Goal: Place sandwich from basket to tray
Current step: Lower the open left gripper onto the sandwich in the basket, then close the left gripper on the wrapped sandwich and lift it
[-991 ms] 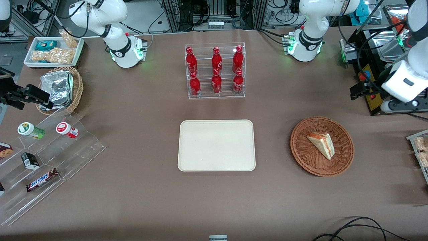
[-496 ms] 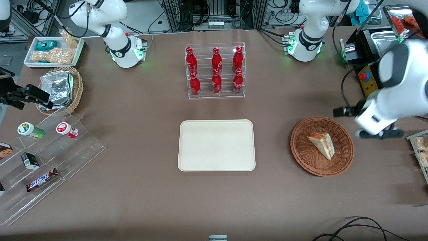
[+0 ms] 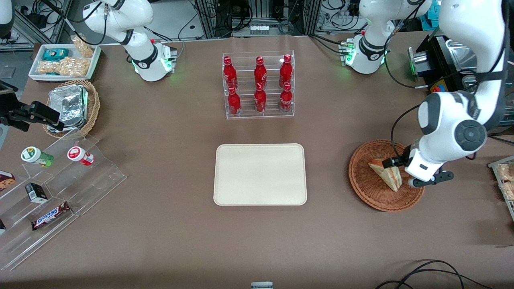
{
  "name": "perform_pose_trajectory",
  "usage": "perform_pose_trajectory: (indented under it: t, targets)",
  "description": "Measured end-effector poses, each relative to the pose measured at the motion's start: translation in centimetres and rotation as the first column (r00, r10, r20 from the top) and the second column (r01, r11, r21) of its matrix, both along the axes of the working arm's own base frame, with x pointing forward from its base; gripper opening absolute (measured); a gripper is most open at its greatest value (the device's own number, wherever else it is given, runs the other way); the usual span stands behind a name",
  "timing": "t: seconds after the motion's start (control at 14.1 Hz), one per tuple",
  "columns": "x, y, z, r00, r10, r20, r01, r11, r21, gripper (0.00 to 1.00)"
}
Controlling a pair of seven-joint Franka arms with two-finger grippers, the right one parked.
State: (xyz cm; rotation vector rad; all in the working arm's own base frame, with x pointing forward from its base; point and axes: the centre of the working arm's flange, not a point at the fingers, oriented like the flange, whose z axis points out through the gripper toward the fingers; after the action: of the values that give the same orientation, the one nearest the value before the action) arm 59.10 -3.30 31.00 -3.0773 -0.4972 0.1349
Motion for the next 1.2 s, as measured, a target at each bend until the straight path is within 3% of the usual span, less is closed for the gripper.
perform_pose_trajectory:
  t: [0.14,0.28,0.42,0.64,0.85,0.99,1.2]
  targets:
    - [-0.3,0.0,-2.5,0.981,0.193,0.017,-0.193,0.981,0.01,1.0]
    - [-0.3,-0.1,-4.7,0.933,0.36,0.004,-0.36,0.933,0.026,1.0]
    - [-0.4,-0.1,-6.2,0.893,0.45,-0.01,-0.449,0.893,0.042,0.81]
    - [-0.3,-0.1,-6.2,0.877,0.48,-0.011,-0.479,0.876,0.046,0.49]
    - [0.4,-0.2,-4.2,0.873,0.485,-0.06,-0.48,0.874,0.082,0.25]
    - [1.4,-0.7,-1.1,0.872,0.48,-0.093,-0.471,0.876,0.105,0.2]
    - [1.6,-5.1,2.2,0.902,0.417,-0.114,-0.404,0.907,0.117,0.15]
